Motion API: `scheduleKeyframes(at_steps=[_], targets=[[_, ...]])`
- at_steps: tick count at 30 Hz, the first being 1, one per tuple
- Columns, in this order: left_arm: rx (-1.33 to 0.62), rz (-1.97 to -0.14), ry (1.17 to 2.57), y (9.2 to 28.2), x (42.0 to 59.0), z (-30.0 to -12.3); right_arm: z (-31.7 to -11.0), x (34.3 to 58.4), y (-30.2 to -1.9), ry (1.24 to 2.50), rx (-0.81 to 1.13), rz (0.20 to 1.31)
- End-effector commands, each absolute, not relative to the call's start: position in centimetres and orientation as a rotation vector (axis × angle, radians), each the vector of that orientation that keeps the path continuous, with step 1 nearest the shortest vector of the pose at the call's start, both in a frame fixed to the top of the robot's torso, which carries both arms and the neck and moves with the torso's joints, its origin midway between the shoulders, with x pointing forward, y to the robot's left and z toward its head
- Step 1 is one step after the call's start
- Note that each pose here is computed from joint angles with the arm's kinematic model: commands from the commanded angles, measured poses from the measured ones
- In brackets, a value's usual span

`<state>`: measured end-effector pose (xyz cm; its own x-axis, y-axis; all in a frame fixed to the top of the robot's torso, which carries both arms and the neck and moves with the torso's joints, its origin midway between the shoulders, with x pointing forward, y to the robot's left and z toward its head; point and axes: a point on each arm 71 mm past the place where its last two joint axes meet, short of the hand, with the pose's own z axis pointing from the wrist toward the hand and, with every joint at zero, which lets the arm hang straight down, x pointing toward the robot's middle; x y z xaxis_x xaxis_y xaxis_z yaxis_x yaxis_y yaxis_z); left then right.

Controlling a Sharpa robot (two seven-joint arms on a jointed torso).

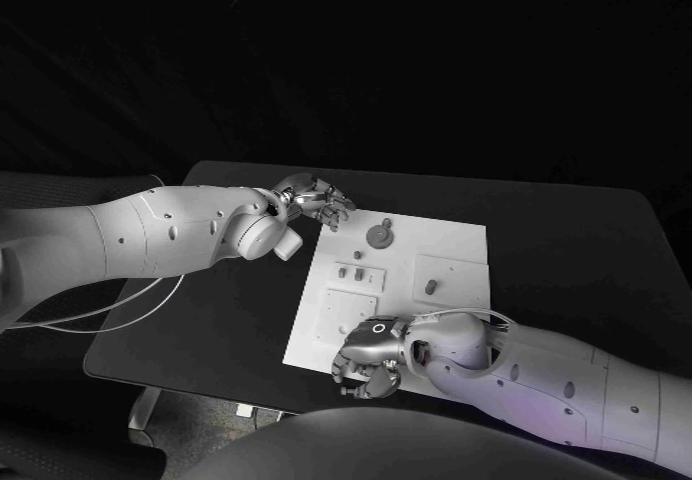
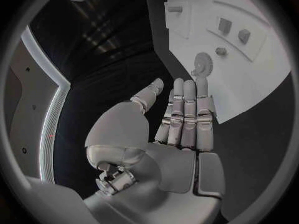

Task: Assemble the parts on the task board

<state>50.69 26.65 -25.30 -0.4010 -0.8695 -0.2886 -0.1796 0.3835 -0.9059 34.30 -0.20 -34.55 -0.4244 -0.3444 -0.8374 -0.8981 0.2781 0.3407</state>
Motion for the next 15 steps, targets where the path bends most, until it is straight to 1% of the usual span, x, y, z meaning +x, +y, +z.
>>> scheduleKeyframes(at_steps=[1,15], targets=[[-0.898,-1.080,1.826,26.32,50.69,-25.21,-34.83,34.07,-0.11,1.908,-1.141,1.098],[-0.898,-1.080,1.827,26.34,50.67,-25.20,-35.74,33.46,0.19,1.925,-1.135,1.094]])
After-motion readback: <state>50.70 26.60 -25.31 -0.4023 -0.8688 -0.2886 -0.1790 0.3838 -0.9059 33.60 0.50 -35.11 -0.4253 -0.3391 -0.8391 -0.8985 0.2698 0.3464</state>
